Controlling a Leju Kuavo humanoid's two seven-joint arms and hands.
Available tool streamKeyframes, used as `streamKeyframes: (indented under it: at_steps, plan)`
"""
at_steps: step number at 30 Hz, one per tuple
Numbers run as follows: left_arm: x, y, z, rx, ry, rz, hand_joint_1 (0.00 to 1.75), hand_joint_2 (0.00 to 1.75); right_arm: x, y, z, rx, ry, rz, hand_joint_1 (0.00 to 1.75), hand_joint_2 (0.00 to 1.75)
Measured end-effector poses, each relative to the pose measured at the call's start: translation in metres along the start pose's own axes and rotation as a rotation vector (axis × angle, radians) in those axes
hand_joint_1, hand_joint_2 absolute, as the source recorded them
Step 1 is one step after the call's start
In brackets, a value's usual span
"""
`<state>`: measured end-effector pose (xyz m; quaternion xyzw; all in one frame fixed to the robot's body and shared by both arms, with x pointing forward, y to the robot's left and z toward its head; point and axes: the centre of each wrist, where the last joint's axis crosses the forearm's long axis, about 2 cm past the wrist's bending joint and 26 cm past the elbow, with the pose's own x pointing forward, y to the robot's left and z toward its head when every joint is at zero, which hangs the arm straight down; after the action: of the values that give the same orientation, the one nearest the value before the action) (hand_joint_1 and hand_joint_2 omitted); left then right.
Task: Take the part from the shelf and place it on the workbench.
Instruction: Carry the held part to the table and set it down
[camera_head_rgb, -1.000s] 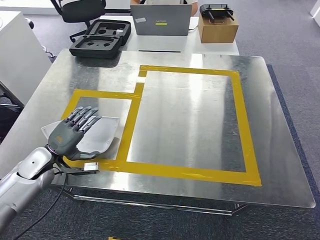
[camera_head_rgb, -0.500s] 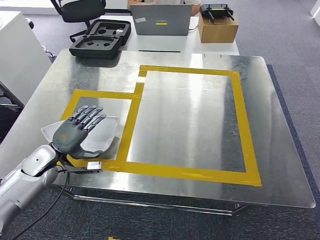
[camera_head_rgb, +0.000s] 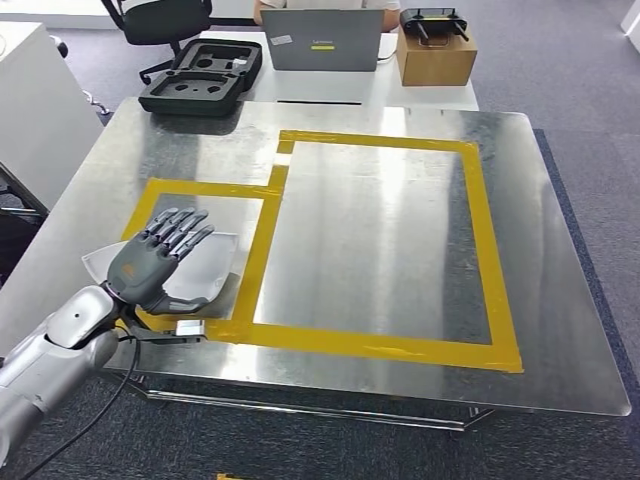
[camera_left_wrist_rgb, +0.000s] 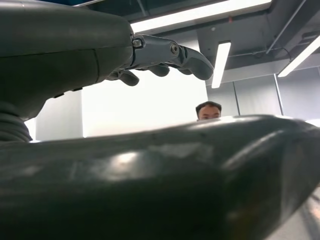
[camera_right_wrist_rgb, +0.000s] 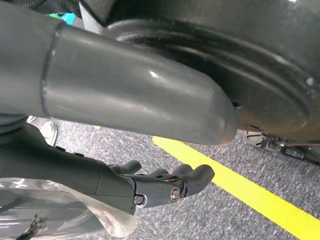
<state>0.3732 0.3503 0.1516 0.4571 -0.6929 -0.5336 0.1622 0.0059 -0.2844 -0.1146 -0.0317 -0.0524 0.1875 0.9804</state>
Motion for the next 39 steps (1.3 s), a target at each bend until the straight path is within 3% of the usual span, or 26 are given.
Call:
streamKeyframes:
  at_steps: [11,20,27,39]
  plan:
    - [0.0,0.0,-0.002,0.001,-0.017,0.0,0.0,0.0,-0.002,-0.004,0.0,-0.006,0.006,-0.003,0.0,0.0]
    - [-0.017,0.004,0.009,-0.007,-0.011,-0.017,0.0,0.0,0.002,-0.004,0.0,-0.013,0.019,0.014,0.0,0.0]
    - [-0.036,0.008,0.017,-0.007,-0.022,-0.042,0.0,0.0,0.016,-0.002,-0.001,-0.036,0.027,0.096,0.0,0.0]
    - [-0.037,0.004,0.012,-0.011,-0.009,-0.043,0.0,0.0,0.012,-0.019,-0.001,-0.098,0.03,0.211,0.0,0.0]
